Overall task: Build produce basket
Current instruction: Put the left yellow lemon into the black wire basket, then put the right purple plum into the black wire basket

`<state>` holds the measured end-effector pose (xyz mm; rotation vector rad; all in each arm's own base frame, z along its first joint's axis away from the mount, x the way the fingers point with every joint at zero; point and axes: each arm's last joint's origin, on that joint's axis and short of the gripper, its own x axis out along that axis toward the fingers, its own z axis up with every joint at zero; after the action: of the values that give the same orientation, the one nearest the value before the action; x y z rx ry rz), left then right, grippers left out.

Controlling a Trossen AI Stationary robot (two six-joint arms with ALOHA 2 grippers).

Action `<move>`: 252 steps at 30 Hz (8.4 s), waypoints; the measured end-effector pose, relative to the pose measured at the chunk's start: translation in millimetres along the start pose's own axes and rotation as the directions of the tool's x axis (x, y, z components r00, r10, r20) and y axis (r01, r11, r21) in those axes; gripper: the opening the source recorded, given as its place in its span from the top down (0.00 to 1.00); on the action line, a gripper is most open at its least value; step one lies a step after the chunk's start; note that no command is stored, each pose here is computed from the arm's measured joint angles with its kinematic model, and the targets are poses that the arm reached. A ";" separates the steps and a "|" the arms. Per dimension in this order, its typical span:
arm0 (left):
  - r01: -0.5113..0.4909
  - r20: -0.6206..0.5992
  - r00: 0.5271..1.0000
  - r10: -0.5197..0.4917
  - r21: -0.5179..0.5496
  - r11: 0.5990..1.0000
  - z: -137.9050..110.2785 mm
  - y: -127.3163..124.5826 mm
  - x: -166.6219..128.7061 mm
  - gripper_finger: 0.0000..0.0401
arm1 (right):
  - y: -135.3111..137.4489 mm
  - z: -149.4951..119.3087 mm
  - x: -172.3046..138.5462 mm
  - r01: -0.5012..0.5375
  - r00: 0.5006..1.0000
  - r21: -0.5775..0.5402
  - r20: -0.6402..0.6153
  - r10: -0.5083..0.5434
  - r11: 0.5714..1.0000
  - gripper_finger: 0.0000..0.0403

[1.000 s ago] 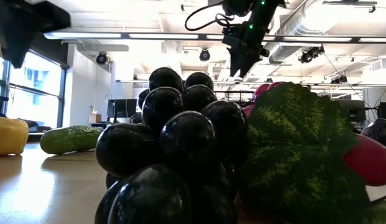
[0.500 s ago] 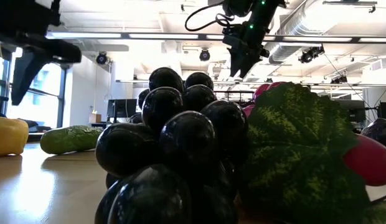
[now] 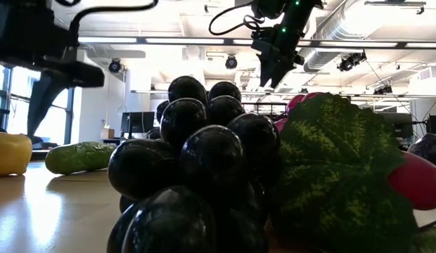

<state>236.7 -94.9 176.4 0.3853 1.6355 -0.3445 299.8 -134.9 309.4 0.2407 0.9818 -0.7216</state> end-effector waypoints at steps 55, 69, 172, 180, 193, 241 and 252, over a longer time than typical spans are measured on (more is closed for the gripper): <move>-0.002 0.297 0.924 0.242 -0.629 0.778 -27.4 27.0 -58.5 0.72 | 6.4 -1.0 -0.8 -0.203 0.979 -0.041 -0.038 0.201 0.978 0.38; -0.044 0.375 0.782 0.498 -0.763 0.645 -46.1 92.1 -82.4 0.72 | 8.0 -0.4 -1.1 -0.247 0.968 0.063 -0.039 0.250 0.967 0.38; -0.147 0.396 0.163 0.904 -0.896 0.419 -80.9 193.9 -143.3 0.33 | 58.5 -170.4 -66.2 0.146 0.835 0.194 -0.550 -0.016 0.970 0.02; -0.148 0.498 0.162 0.852 -0.841 0.520 -63.0 176.8 -144.3 0.33 | 46.7 -200.2 -50.4 0.113 0.835 0.307 -0.545 0.077 0.945 0.02; -0.124 0.522 0.158 0.838 -0.832 0.541 -52.9 165.3 -145.4 0.33 | 46.8 -231.6 -19.1 0.081 0.796 0.371 -0.582 0.165 0.925 0.02; -0.095 0.467 0.388 0.795 -0.837 0.538 -57.6 160.7 -122.0 0.33 | 62.8 -202.4 -26.6 -0.063 0.884 0.508 -0.372 0.284 0.859 0.38; 0.069 0.579 0.400 0.710 -0.792 0.607 -54.5 158.2 -121.3 0.33 | 68.6 -161.7 -59.1 -0.181 0.934 0.528 -0.171 0.313 0.830 0.38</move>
<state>268.8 65.3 302.9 -0.0969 0.4635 0.4527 215.4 22.6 260.2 0.9300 0.9601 -0.7062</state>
